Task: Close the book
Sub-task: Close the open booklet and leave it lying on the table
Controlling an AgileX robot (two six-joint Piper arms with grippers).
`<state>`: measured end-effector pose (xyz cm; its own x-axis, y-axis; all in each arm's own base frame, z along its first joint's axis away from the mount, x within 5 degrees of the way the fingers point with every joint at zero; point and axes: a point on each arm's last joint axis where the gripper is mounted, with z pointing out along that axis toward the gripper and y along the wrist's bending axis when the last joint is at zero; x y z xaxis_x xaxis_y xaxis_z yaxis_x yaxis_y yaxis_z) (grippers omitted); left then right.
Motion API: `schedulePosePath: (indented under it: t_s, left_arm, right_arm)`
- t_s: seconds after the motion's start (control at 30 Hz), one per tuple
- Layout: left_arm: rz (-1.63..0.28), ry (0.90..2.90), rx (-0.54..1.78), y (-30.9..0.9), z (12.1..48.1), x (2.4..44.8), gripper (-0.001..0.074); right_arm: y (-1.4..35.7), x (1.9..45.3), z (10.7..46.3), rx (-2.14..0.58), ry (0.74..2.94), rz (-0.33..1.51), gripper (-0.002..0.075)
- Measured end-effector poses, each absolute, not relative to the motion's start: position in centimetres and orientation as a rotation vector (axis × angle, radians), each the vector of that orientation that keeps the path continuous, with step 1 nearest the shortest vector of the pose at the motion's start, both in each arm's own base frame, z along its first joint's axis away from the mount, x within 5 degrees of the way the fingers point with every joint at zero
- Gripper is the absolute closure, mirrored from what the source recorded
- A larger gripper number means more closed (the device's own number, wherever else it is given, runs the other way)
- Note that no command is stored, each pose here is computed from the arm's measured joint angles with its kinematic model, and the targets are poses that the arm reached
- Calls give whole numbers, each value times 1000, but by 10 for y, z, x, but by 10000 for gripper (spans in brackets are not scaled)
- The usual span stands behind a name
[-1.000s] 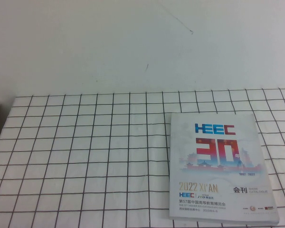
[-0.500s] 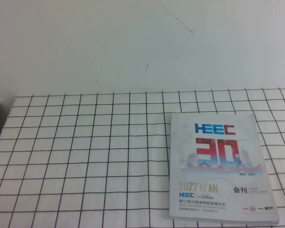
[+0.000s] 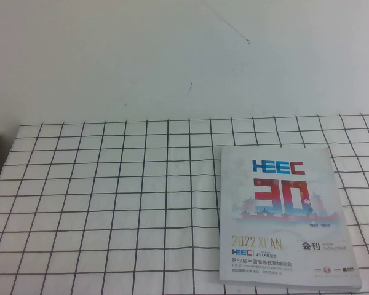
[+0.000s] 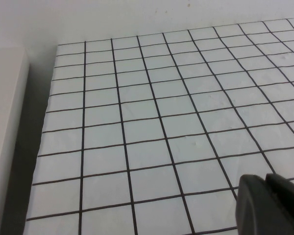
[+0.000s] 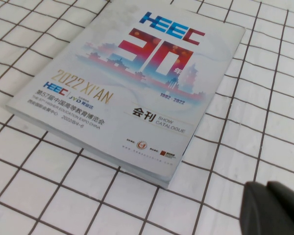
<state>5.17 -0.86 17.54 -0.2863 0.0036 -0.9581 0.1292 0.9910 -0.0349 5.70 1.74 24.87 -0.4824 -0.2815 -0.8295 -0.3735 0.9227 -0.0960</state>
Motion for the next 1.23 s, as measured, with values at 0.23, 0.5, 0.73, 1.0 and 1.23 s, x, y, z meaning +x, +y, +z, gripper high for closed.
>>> schedulePosePath:
  t_s: [0.23, 0.5, 0.73, 1.0, 1.23]
  left_arm:
    - [-122, 1858, 96, -9, 175, 52, 739]
    - [-122, 1858, 96, -9, 175, 52, 739]
    - [-122, 1856, 96, -9, 176, 52, 739]
    - [-122, 1856, 96, -9, 176, 52, 739]
    - [-122, 1856, 96, -9, 176, 52, 739]
  right_arm:
    - [17, 57, 249, -466, 2105, 119, 729]
    - [16, 56, 232, -441, 2014, 110, 729]
    - [6, 51, 191, -287, 1966, 22, 729]
    - [0, 51, 170, -155, 1902, -118, 729]
    - [-2, 51, 171, -124, 1904, -153, 729]
